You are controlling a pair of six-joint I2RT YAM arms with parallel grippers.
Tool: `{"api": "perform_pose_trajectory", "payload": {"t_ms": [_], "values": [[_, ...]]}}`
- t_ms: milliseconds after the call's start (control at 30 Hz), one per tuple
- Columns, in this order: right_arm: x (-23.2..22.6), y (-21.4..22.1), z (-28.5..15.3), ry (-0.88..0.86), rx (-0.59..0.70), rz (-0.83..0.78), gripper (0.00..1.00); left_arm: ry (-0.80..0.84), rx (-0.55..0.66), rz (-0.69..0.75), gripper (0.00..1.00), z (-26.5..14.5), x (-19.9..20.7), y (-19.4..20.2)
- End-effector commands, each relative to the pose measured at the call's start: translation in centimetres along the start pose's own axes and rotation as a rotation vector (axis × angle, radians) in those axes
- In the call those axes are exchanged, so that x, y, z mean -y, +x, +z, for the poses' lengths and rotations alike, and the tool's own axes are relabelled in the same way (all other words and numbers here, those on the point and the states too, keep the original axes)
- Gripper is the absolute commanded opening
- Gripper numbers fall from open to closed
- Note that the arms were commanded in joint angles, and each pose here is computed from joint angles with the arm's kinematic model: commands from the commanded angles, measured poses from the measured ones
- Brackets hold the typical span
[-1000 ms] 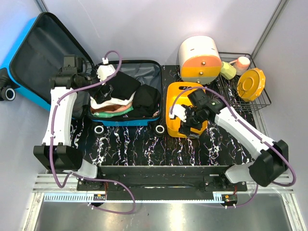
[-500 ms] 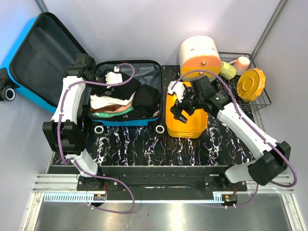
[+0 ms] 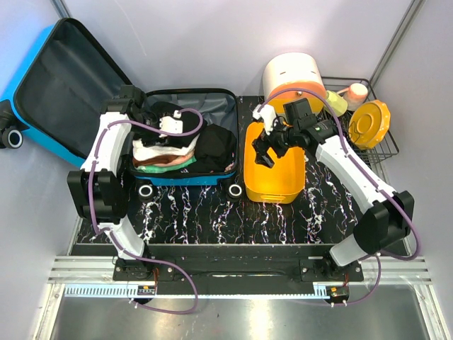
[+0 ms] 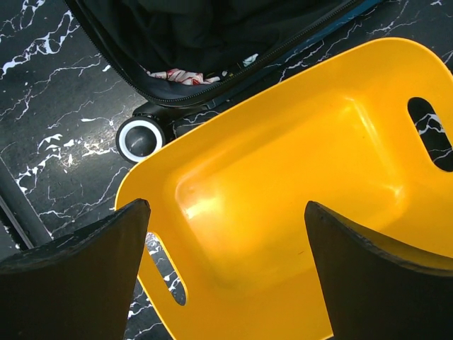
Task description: Open, take out, and arrange the luggage
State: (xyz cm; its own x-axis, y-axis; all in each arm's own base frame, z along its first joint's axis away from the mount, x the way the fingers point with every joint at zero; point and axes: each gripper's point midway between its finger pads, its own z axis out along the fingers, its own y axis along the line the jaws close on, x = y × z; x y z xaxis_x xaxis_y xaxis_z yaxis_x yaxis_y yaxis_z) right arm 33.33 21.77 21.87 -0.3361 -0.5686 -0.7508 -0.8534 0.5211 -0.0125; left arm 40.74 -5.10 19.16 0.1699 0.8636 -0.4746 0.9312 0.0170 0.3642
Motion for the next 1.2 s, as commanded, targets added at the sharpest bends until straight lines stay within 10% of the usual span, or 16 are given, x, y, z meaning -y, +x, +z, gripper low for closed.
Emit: {"api": "perform_pose_trajectory", "payload": {"t_ms": [0,500,1167], "values": [[0.0,-2.4,0.1,-0.03,0.068,0.012,0.99,-0.044,0.006,0.053,0.53,0.5,-1.8,0.2],[0.9,-3.8,0.8,-0.027,0.082,0.02,0.98,-0.174,0.092,-0.042,0.0,-2.7,-5.7,-3.1],[2.8,-8.9,3.2,-0.06,0.201,0.011,0.98,-0.552,0.168,-0.27,0.0,-14.3,-11.0,-9.0]]}}
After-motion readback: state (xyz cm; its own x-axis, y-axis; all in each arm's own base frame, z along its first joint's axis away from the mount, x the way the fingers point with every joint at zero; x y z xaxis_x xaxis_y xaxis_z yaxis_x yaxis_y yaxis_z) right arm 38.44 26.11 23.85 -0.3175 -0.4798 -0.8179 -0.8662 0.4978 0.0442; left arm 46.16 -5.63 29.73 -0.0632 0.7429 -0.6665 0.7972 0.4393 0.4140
